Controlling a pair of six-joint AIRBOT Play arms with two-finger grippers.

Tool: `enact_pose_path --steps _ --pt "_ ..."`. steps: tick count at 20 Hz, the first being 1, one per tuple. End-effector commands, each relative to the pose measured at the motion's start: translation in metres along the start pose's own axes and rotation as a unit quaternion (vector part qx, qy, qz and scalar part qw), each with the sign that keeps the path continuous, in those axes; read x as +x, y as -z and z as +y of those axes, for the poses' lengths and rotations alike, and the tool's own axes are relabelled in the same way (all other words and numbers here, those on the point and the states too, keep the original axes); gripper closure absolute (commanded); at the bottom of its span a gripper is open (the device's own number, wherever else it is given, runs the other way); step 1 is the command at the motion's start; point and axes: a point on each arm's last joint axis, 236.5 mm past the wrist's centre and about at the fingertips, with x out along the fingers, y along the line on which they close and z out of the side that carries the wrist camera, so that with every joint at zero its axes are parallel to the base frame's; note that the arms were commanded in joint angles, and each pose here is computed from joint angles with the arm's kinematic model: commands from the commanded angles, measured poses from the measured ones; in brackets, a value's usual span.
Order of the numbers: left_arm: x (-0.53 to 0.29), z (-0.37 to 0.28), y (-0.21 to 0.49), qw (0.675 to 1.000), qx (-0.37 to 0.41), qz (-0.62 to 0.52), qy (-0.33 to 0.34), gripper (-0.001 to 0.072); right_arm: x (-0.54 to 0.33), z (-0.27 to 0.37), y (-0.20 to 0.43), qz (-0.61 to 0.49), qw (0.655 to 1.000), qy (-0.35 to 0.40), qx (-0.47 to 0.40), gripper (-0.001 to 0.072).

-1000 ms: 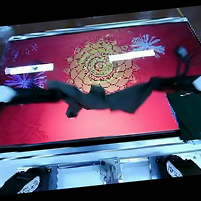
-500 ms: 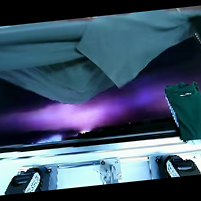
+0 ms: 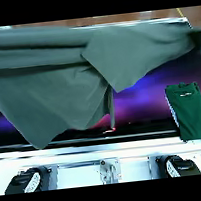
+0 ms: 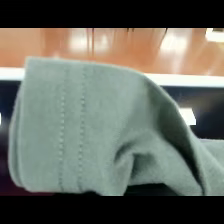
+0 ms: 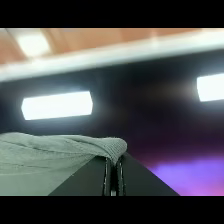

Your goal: Fold the shirts.

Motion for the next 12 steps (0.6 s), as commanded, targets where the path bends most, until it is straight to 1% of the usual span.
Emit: enact_pose_path --steps 1,2,4,6,8,9,11,12 --pt "0.075 0.012 0.035 0.997 -0.033 0.065 0.014 0.0667 0.054 -0.042 0.092 0.206 0.977 0.046 0.026 0.0645" --pt "0.101 0.009 0.039 0.996 -0.054 0.069 0.034 0.0667 0.075 -0.052 0.119 0.256 0.965 0.049 0.042 0.0645" --pt "0.154 -0.012 0.031 0.991 -0.081 0.038 0.101 0.0667 0.110 -0.069 0.174 0.344 0.935 0.050 0.066 0.0645" --pt "0.207 -0.037 0.035 0.984 -0.105 0.014 0.147 0.0667 0.134 -0.072 0.226 0.426 0.899 0.031 0.098 0.0646" --pt "0.260 -0.065 0.074 0.979 -0.113 0.040 0.164 0.0667 0.149 -0.059 0.261 0.488 0.863 -0.014 0.132 0.0645" --pt "0.286 -0.079 0.104 0.976 -0.117 0.068 0.170 0.0666 0.156 -0.052 0.272 0.507 0.848 -0.036 0.150 0.0645" --pt "0.322 -0.100 0.168 0.967 -0.123 0.135 0.180 0.0666 0.168 -0.045 0.285 0.521 0.833 -0.059 0.174 0.0645" --pt "0.334 -0.108 0.204 0.958 -0.124 0.178 0.185 0.0666 0.173 -0.047 0.288 0.522 0.832 -0.057 0.178 0.0645"
